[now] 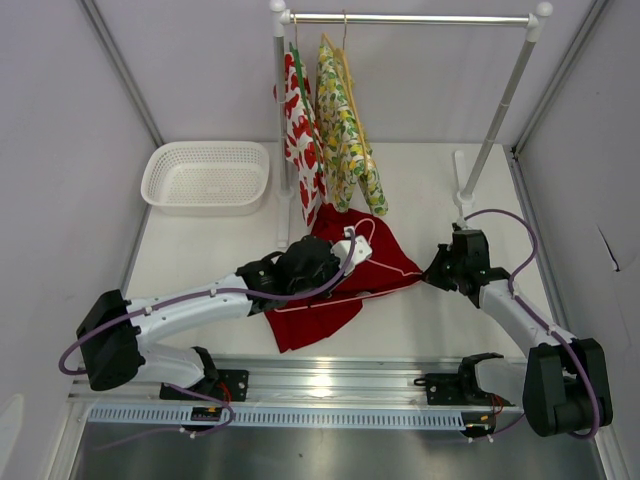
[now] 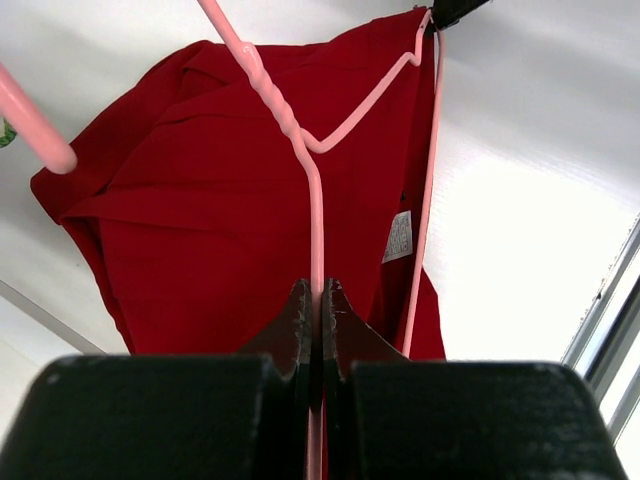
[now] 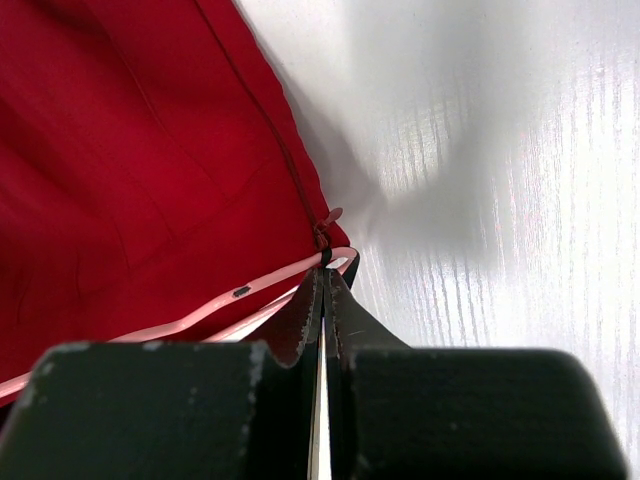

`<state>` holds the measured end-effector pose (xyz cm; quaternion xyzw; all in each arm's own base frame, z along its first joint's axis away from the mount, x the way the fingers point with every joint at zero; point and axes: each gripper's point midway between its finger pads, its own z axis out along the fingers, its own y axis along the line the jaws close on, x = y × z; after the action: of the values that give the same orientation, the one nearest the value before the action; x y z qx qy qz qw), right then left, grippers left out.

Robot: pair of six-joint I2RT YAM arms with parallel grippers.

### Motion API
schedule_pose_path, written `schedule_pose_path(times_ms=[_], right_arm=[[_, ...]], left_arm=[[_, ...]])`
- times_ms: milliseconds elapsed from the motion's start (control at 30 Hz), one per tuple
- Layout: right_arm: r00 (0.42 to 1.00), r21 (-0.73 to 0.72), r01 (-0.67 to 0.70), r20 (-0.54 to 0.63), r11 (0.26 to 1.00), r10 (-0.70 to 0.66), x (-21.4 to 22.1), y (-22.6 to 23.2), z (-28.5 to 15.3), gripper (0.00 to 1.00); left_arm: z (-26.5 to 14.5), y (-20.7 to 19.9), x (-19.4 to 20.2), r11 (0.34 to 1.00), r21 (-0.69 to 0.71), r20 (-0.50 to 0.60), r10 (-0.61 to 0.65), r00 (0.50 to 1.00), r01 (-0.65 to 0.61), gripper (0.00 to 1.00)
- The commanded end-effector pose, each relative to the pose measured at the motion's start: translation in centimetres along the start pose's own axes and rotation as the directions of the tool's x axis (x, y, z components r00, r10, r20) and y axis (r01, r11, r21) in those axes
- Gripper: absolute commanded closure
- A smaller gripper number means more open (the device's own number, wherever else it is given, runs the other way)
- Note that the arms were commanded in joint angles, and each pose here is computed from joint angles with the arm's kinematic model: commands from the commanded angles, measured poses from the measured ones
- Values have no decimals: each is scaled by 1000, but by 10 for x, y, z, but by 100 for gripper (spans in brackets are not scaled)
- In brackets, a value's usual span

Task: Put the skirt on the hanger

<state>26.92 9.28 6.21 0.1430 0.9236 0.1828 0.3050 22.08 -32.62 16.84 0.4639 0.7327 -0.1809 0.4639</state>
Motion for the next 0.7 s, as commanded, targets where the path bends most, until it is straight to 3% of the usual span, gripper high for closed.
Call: schedule_pose_path(times_ms=[0, 433, 667], right_arm=[[999, -40, 36, 19, 999, -36, -10, 14, -7, 100], [998, -21, 63, -3, 998, -63, -5, 12, -9, 100], [997, 2, 73, -16, 997, -73, -3, 7, -8, 100]], left_arm=[[-3, 7, -44, 998, -38, 145, -35, 989, 41, 100], [-1, 25, -59, 979, -118, 245, -132, 960, 165, 100], [-9, 30, -61, 967, -96, 314, -196, 929, 236, 100]])
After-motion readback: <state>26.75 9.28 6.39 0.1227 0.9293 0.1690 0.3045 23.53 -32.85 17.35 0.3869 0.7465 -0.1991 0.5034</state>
